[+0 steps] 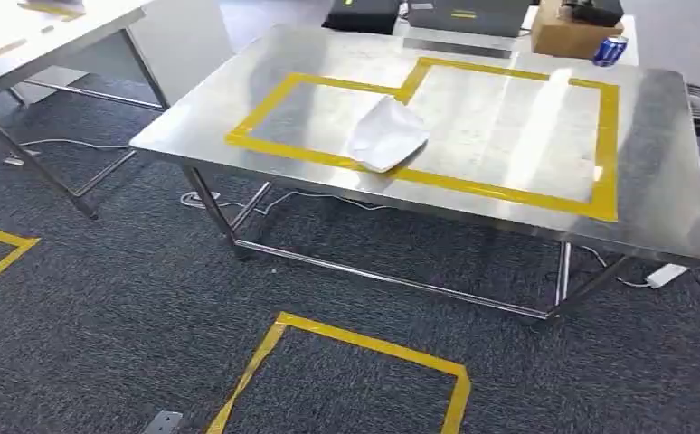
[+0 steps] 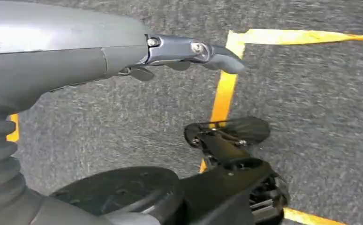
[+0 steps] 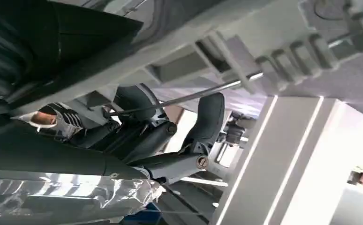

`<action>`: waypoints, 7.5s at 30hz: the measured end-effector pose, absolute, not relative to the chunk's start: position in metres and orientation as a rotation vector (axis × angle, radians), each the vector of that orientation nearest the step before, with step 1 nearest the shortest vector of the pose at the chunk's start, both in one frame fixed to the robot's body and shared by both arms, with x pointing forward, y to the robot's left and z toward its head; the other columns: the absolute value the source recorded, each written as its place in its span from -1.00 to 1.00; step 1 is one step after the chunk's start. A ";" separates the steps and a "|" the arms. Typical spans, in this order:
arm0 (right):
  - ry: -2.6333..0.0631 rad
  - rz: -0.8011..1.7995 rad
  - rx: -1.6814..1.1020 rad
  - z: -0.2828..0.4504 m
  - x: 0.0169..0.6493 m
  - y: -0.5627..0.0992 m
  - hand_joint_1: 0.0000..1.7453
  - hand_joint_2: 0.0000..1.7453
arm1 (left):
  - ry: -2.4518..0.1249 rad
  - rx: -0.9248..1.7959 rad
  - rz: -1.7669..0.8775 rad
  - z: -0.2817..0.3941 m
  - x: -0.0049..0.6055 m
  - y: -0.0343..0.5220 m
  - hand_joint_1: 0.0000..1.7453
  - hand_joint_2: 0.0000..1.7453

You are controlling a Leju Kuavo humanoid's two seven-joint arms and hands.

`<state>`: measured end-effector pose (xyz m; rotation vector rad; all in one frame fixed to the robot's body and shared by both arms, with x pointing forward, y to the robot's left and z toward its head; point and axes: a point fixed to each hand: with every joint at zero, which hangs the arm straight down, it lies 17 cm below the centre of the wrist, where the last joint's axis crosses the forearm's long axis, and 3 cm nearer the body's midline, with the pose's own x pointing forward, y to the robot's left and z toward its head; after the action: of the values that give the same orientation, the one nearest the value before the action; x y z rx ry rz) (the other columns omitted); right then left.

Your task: Take the parts from the cabinet and place them on the table.

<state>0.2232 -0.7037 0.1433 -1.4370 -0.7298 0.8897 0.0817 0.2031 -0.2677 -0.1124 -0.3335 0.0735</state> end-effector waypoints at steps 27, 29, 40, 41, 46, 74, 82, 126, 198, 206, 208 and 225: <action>-0.706 0.523 -1.922 0.381 0.199 -0.799 1.00 1.00 | -0.315 -0.110 0.094 -0.269 0.079 0.203 -1.00 1.00; -0.707 0.527 -1.930 0.385 0.199 -0.799 1.00 1.00 | -0.316 -0.109 0.094 -0.269 0.080 0.204 -1.00 1.00; -0.699 0.546 -1.926 0.384 0.200 -0.799 1.00 1.00 | -0.316 -0.108 0.094 -0.269 0.079 0.204 -1.00 1.00; -0.700 0.546 -1.926 0.384 0.200 -0.799 1.00 1.00 | -0.316 -0.108 0.094 -0.269 0.079 0.204 -1.00 1.00; -0.700 0.547 -1.928 0.385 0.200 -0.799 1.00 1.00 | -0.316 -0.109 0.094 -0.269 0.079 0.204 -1.00 1.00; -1.164 0.919 -1.689 0.351 0.468 -0.610 1.00 1.00 | -0.367 -0.109 -0.001 -0.265 0.098 0.207 -1.00 1.00; -1.190 1.026 -1.659 0.341 0.503 -0.573 1.00 1.00 | -0.360 -0.107 -0.007 -0.267 0.091 0.208 -1.00 1.00; -1.392 1.512 -1.314 0.267 0.646 -0.186 1.00 1.00 | -0.303 -0.146 -0.075 -0.268 0.088 0.210 -1.00 1.00; -1.382 1.473 -1.067 0.180 0.615 -0.219 -1.00 -1.00 | -0.296 -0.214 0.077 -0.264 0.082 0.196 -1.00 -1.00; -1.558 1.202 -0.814 0.210 0.609 -0.236 -1.00 -1.00 | -0.301 -0.203 0.082 -0.264 0.082 0.197 -1.00 -1.00; -1.581 1.169 -0.812 0.217 0.608 -0.241 -1.00 -1.00 | -0.304 -0.199 0.083 -0.264 0.082 0.198 -1.00 -1.00; -1.839 0.021 -1.593 0.456 0.213 -0.682 -1.00 -1.00 | -0.367 -0.137 0.345 -0.263 0.068 0.191 -1.00 -1.00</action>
<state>0.2134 -0.6818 0.4559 -1.5931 -1.8391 0.0206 0.0682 0.1908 -0.2628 -0.1366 -0.3673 0.3455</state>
